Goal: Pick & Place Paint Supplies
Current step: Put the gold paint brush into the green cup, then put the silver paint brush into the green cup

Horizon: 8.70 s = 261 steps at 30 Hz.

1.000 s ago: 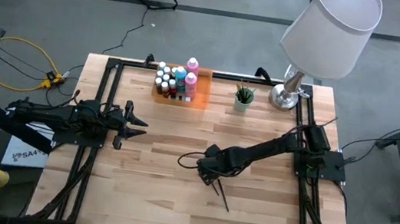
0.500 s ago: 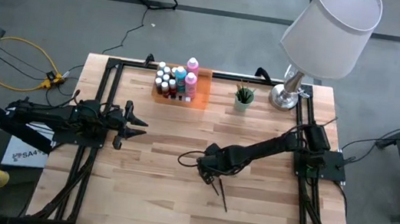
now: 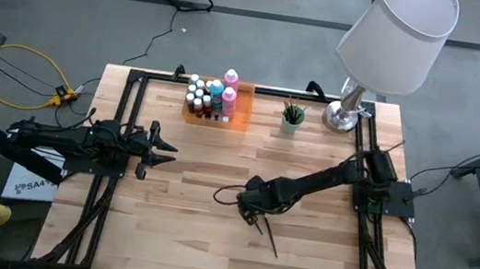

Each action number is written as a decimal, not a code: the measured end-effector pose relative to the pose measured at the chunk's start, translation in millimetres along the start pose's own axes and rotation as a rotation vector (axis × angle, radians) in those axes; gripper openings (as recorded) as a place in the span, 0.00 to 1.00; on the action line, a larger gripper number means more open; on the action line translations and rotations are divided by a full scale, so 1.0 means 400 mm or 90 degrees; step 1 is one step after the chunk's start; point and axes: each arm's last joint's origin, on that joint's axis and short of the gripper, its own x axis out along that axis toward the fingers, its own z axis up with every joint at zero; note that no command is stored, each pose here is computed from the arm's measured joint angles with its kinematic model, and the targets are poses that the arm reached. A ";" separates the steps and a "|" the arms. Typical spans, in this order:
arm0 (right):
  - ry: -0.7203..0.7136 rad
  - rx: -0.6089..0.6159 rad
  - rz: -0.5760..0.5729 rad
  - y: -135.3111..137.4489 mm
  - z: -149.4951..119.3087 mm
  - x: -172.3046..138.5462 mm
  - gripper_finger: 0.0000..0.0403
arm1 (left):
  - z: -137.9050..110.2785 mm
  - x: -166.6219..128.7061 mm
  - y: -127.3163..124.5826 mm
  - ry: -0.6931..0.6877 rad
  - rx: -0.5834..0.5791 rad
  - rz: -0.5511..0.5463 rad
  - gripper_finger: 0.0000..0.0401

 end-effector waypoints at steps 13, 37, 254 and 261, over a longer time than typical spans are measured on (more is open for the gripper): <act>-0.131 -0.030 0.006 -0.038 0.002 -0.182 0.01 | 0.000 0.000 0.000 0.000 0.000 0.000 0.31; -0.662 0.074 -0.323 -0.340 0.060 -0.478 0.01 | 0.000 0.000 0.000 0.000 0.000 0.000 0.31; -0.496 0.014 -0.178 -0.118 0.030 -0.365 0.01 | 0.000 0.000 0.000 0.000 0.000 0.000 0.31; -0.628 0.044 -0.183 -0.261 -0.042 -0.372 0.01 | 0.000 0.000 0.000 0.000 0.000 0.000 0.31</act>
